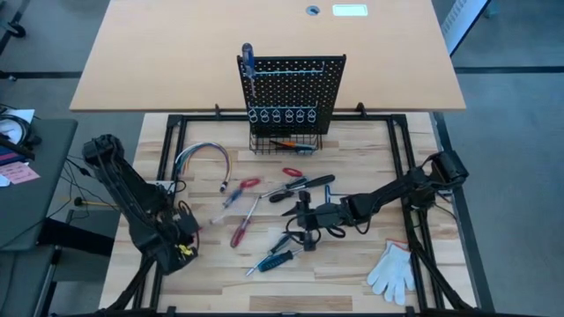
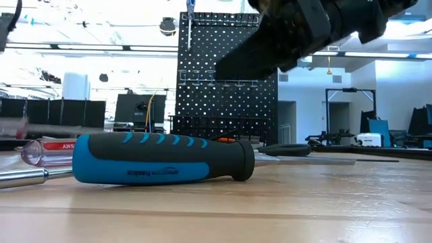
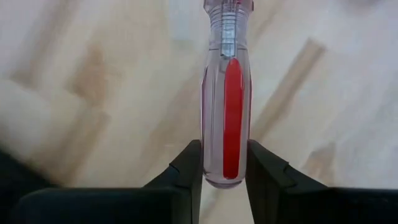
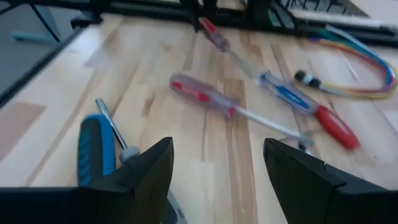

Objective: Hang tools onto peg board
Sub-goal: Hang the bottom red screwdriver on the pegboard

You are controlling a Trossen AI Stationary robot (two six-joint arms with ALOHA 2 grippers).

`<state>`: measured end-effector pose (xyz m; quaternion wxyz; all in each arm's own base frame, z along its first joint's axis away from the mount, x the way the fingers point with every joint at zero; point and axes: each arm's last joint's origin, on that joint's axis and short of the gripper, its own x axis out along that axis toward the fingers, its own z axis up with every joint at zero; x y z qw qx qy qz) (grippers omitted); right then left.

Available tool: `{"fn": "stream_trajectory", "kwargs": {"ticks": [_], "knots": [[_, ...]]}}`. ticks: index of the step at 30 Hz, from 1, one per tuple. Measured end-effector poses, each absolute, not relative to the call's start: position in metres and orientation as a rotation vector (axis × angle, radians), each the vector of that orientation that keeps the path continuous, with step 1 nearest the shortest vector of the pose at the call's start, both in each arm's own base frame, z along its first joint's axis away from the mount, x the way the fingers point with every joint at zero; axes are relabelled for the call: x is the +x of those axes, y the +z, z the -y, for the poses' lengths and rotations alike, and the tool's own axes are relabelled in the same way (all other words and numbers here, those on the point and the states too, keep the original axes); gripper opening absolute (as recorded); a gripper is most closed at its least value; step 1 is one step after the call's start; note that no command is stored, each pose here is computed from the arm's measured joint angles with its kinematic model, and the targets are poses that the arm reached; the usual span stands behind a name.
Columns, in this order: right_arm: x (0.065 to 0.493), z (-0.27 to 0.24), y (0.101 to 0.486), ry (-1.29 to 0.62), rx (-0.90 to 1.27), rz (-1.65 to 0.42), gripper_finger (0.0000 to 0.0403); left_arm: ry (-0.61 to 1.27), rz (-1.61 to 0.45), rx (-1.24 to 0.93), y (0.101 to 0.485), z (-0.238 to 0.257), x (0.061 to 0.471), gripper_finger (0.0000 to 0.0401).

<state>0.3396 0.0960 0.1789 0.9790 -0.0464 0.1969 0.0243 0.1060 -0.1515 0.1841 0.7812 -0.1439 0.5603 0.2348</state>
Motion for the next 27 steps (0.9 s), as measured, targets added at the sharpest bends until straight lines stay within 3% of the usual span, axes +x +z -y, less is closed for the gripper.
{"fn": "stream_trajectory", "kwargs": {"ticks": [10, 18, 21, 27], "knots": [[0.361, -0.104, 0.214, 0.095, -0.276, -0.309, 0.0239, 0.409, -1.265, -0.369, 0.237, 0.150, 0.146, 0.0075], [0.405, -0.106, 0.173, 0.068, -0.360, -0.453, 0.0234, 0.371, -1.242, -0.358, 0.238, 0.129, 0.173, 0.0075], [0.419, -0.106, 0.161, -0.061, -0.393, -0.475, 0.0220, 0.351, -1.224, -0.356, 0.238, 0.125, 0.180, 0.0075], [0.440, -0.111, 0.152, -0.124, -0.406, -0.474, 0.0181, 0.302, -1.184, -0.352, 0.240, 0.124, 0.188, 0.0075]]}}
